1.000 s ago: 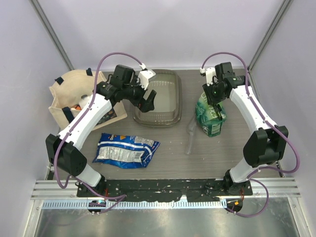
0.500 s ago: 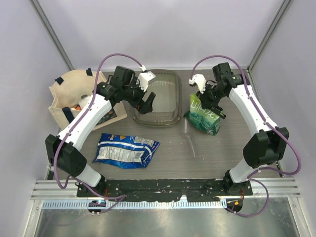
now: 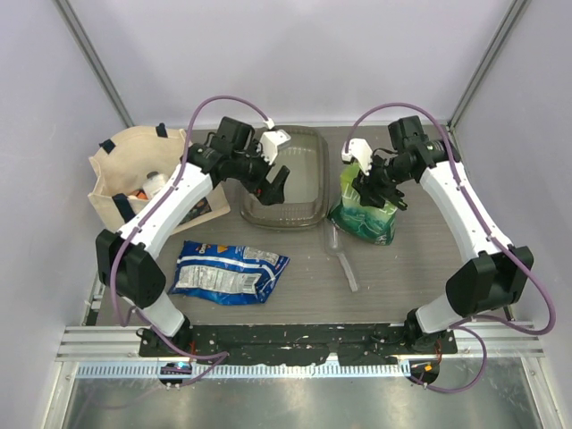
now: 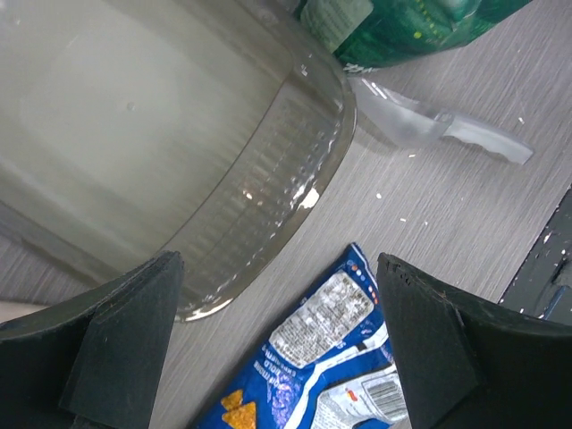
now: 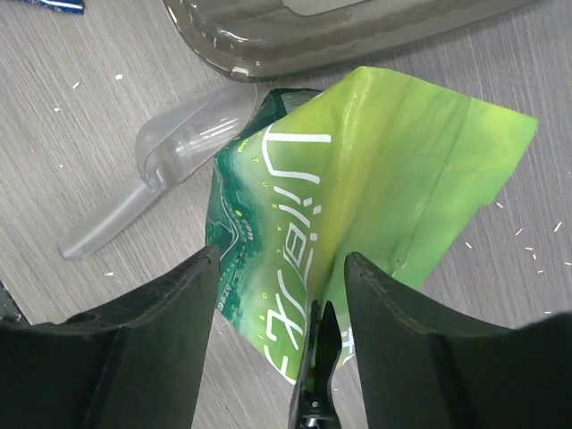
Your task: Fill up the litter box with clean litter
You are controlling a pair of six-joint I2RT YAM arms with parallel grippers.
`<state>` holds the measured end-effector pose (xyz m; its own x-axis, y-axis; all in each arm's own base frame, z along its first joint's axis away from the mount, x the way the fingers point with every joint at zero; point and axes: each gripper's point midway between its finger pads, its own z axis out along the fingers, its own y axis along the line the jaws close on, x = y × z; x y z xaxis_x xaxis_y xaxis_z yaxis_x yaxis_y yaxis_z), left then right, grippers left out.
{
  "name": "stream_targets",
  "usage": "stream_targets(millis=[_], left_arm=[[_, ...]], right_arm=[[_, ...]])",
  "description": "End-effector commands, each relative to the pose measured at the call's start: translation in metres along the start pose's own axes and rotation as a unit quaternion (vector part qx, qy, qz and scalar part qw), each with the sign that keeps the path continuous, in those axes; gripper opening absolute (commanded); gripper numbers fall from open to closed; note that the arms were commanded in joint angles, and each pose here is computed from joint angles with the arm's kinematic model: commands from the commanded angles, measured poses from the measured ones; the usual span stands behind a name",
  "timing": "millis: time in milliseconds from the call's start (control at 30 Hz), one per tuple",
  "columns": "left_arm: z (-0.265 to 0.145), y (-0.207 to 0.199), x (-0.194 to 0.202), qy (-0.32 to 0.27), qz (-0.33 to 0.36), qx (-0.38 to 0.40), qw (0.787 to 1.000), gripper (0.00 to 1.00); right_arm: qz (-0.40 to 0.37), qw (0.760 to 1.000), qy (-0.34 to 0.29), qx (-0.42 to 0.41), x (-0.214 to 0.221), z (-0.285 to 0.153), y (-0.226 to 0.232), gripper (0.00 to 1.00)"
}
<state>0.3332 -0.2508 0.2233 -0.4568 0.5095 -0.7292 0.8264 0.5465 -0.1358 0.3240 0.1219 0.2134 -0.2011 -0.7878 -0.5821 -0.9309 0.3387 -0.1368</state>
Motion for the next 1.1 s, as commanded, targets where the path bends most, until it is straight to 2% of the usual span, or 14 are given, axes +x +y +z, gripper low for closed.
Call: stream_targets(millis=[0, 300, 433, 567, 1067], left_arm=[[0.002, -0.011, -0.033, -0.041, 0.032, 0.024, 0.998, 0.93], [0.011, -0.017, -0.035, -0.041, 0.033, 0.038, 0.998, 0.93], [0.012, -0.021, -0.035, -0.040, 0.032, 0.046, 0.998, 0.93], [0.011, -0.021, -0.032, -0.035, 0.034, 0.044, 0.998, 0.93], [0.010, -0.019, -0.019, -0.018, 0.032, 0.033, 0.999, 0.93]], right_arm=[[0.043, 0.996, -0.068, 0.046, -0.024, -0.006, -0.004, 0.69], [0.070, 0.982, -0.115, 0.136, -0.037, -0.047, -0.027, 0.75], [0.109, 0.978, -0.101, 0.148, -0.005, -0.064, -0.039, 0.75], [0.117, 0.978, -0.084, 0.149, 0.015, -0.069, -0.034, 0.74], [0.093, 0.990, -0.049, 0.090, 0.032, -0.059, -0.007, 0.56]])
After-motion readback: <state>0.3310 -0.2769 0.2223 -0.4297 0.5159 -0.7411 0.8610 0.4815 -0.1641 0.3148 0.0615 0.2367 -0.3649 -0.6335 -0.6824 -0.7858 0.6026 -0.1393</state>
